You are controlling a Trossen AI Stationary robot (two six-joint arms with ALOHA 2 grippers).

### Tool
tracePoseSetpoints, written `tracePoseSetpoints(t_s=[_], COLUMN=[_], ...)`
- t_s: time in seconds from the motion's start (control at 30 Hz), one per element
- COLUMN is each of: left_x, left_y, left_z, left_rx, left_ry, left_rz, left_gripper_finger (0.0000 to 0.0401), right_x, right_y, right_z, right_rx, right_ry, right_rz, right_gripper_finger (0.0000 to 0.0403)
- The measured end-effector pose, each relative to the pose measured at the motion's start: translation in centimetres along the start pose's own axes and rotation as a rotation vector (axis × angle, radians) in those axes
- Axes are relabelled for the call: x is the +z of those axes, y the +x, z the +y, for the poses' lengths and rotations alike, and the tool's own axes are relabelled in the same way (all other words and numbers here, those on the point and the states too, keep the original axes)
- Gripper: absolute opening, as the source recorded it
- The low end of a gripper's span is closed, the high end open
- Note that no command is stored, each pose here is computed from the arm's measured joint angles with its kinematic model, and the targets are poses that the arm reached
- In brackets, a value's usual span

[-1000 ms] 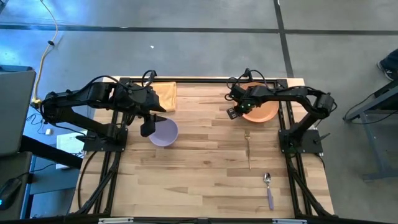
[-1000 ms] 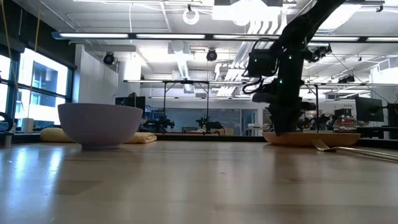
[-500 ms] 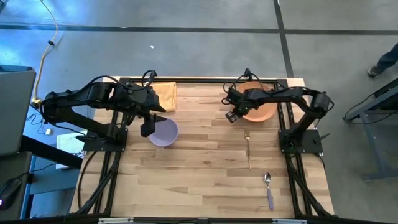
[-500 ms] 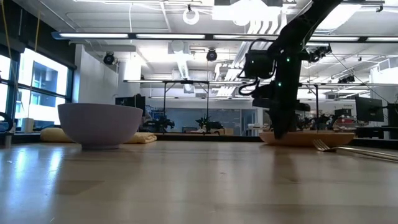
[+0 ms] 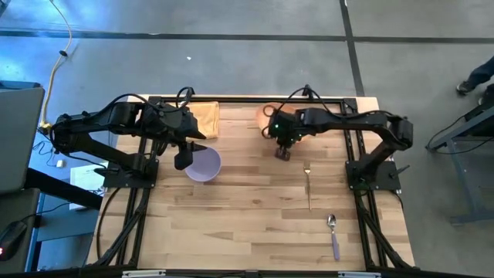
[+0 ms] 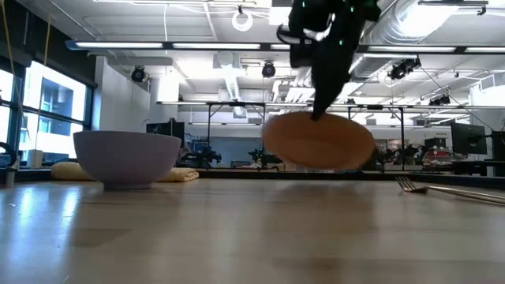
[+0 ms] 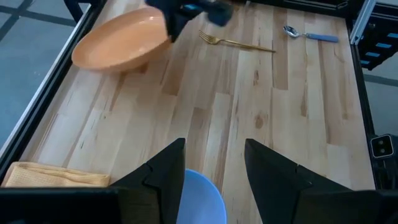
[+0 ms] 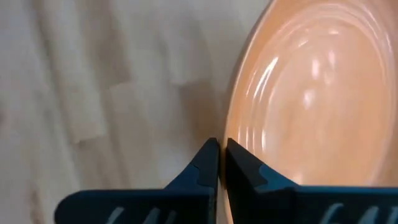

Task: Set table place
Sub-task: Move the orange plate between the purple bowl and gold fork on the table

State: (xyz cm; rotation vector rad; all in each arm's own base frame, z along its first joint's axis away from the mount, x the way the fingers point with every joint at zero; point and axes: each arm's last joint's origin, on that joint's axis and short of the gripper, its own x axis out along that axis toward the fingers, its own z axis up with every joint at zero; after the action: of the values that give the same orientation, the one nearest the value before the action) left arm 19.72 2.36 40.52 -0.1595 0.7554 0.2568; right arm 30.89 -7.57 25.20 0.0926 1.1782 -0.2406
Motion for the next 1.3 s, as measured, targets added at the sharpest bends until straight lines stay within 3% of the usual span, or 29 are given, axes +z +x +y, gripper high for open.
tracePoseSetpoints(t_s=[0.17, 0.33, 0.43, 0.93, 1.3], left_x=[0.0, 0.0, 0.0, 0.0, 0.0], left_y=[0.0, 0.0, 0.0, 0.0, 0.0], left_z=[0.0, 0.0, 0.0, 0.0, 0.0], left_rx=[-0.001, 0.0, 0.0, -0.001, -0.001], left_ry=[0.0, 0.0, 0.0, 0.0, 0.0], left_rz=[0.0, 0.0, 0.0, 0.0, 0.0], left_gripper_finger=[0.0154, 0.0154, 0.0154, 0.0154, 0.0154], right_x=[1.0, 0.7, 0.4, -0.3, -0.2], right_y=[-1.6, -1.6, -1.0, 6.6, 7.3], right_z=[3.2, 6.3, 7.9, 12.3, 13.1], right_rx=[0.083, 0.237, 0.279, 0.329, 0.326], right_ry=[-0.298, -0.609, -0.735, -0.916, -0.919], right_rz=[-0.057, -0.092, -0.076, 0.089, 0.068], right_gripper_finger=[0.0, 0.0, 0.0, 0.0, 0.0])
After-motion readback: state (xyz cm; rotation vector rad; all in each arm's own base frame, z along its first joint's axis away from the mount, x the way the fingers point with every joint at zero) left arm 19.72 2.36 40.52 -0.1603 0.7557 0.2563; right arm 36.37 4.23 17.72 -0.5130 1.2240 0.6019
